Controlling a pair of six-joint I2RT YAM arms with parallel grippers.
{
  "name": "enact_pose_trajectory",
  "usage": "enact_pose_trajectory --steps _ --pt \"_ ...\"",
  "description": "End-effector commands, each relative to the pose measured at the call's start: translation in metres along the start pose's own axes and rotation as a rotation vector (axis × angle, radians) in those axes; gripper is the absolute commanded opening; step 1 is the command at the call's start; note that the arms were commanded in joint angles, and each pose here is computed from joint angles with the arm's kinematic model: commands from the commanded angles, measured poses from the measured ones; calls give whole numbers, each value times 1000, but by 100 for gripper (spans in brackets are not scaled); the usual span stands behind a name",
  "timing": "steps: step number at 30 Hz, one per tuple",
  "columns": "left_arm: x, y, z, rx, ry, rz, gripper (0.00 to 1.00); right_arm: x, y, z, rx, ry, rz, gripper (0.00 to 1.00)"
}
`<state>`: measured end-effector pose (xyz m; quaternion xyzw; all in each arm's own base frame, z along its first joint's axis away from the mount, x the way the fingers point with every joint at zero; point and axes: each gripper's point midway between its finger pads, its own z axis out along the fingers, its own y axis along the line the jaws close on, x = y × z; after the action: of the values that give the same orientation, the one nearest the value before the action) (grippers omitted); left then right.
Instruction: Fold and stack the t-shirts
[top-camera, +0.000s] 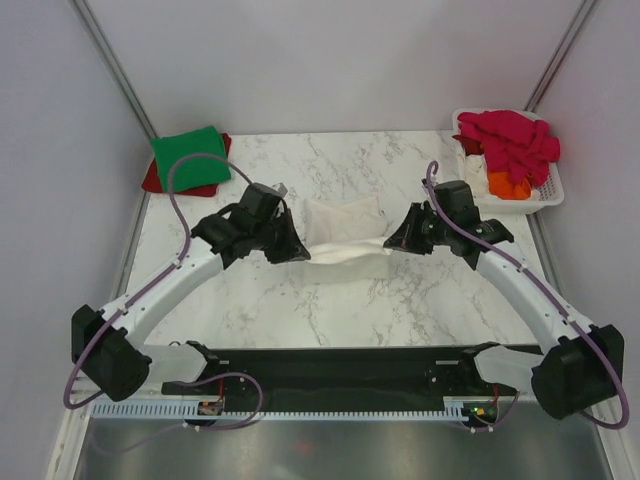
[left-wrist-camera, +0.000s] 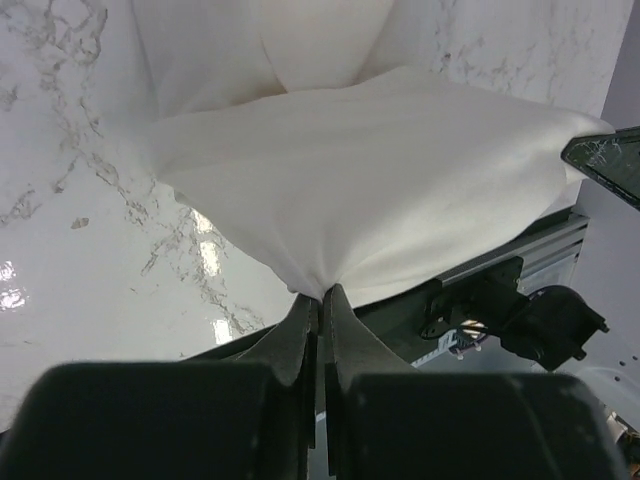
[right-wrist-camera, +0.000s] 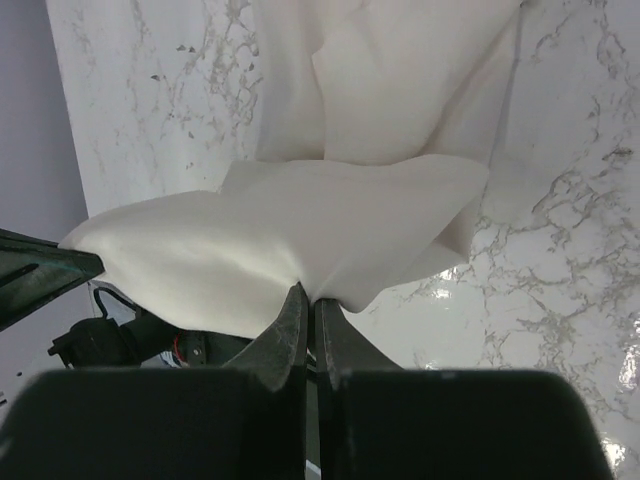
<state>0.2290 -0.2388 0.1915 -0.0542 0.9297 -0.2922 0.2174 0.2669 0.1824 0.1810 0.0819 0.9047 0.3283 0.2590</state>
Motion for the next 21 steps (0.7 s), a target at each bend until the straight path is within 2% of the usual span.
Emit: enact_pose_trajectory --steps 1,4,5,6,8,9,10,11,12,13,14,15,16,17,18,19,20,21 --pt "-27 4 2 -22 -4 38 3 -35 1 9 46 -68 -36 0" --pt "-50 4 20 -33 14 54 4 -51 -3 25 58 -71 -29 0" --pt "-69 1 19 -23 -10 47 4 -58 -8 39 78 -53 -19 0" --pt "-75 12 42 -61 28 35 4 -64 -11 48 86 -50 -13 0" --pt "-107 13 55 -48 17 36 4 -87 -26 78 125 -40 18 1" --pt "-110 28 86 -82 75 14 7 -94 -31 90 135 -33 29 2" --pt "-117 36 105 -85 104 25 12 -110 -40 104 150 -54 42 16" --pt "-147 29 111 -60 73 23 17 -127 -51 138 160 -38 49 28" --pt "-142 56 161 -84 169 8 23 -133 -63 155 191 -2 44 33" --pt "-152 52 180 -25 192 42 65 -164 -81 190 226 11 70 53" --pt "-184 21 171 33 169 86 99 -171 -85 204 213 49 81 67" --pt "-188 31 188 4 205 71 100 -171 -93 210 225 106 101 75" --pt "-180 66 223 -60 273 -2 100 -194 -87 221 194 79 79 92" --pt "-191 58 210 -45 265 -37 100 -199 -81 218 183 76 59 98" --pt "-192 61 210 -45 271 -83 100 -205 -78 213 185 59 39 98" --pt "-205 48 191 -36 217 -54 100 -212 -68 195 194 24 6 98" --pt "-191 68 194 -106 238 -63 100 -216 -68 185 217 -3 -11 98" --pt "-204 64 192 -87 166 -26 100 -223 -61 176 206 -40 -34 98"
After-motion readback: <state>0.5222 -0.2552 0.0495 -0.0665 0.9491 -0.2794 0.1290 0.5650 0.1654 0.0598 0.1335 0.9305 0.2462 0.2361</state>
